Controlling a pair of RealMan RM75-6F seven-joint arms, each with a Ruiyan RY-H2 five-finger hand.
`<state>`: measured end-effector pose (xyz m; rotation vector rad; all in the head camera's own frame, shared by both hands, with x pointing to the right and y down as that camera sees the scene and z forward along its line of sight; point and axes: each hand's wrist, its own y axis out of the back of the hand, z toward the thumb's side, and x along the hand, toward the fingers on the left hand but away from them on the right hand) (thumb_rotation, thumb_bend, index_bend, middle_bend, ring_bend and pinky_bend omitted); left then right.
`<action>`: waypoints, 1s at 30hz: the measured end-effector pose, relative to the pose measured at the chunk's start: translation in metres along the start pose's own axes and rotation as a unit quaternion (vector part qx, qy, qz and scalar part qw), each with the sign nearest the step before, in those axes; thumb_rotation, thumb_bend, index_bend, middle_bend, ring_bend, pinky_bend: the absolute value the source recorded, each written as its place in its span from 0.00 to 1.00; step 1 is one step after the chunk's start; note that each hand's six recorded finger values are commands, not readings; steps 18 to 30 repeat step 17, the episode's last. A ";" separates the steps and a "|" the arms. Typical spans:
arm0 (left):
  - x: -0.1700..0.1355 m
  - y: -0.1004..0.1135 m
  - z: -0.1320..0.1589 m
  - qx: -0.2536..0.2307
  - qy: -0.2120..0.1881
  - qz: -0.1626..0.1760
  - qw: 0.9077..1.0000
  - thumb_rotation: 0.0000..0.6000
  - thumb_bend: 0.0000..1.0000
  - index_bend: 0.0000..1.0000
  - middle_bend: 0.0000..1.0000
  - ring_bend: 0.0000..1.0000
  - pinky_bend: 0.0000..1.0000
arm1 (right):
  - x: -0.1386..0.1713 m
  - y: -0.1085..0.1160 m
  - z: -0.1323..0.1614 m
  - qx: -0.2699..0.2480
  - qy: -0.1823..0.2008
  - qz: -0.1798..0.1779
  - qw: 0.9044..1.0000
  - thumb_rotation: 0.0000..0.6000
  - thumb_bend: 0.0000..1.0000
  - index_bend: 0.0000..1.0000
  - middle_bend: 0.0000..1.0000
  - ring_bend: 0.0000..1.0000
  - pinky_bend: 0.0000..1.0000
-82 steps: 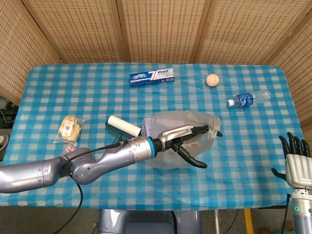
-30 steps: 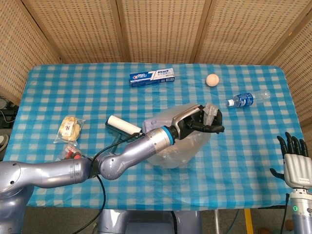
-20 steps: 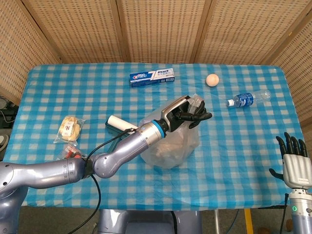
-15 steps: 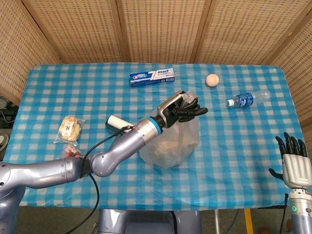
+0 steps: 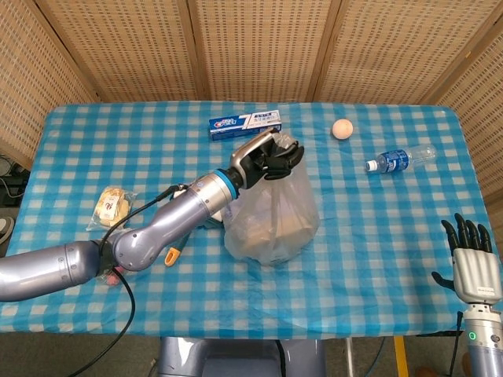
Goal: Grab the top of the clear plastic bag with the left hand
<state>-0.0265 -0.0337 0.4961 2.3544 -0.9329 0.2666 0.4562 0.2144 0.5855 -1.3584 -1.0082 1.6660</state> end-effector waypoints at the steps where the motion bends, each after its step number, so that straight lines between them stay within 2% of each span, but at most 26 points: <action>1: -0.003 0.001 0.011 0.005 -0.009 0.000 1.000 1.00 1.00 1.00 1.00 1.00 1.00 | 0.000 0.000 0.000 0.000 0.000 0.000 1.000 1.00 0.00 0.14 0.00 0.00 0.00; 11: -0.026 0.000 0.080 0.026 -0.083 0.022 0.996 1.00 1.00 1.00 1.00 1.00 1.00 | 0.000 0.000 0.001 -0.002 0.001 0.001 1.000 1.00 0.00 0.14 0.00 0.00 0.00; 15: -0.034 -0.004 0.098 0.030 -0.098 0.027 0.994 1.00 1.00 1.00 1.00 1.00 1.00 | 0.000 0.001 0.001 -0.003 0.002 0.000 1.000 1.00 0.00 0.14 0.00 0.00 0.00; 30: -0.037 -0.006 0.104 0.032 -0.099 0.028 0.994 1.00 1.00 1.00 1.00 1.00 1.00 | 0.000 0.001 0.001 -0.003 0.002 0.000 1.000 1.00 0.00 0.14 0.00 0.00 0.00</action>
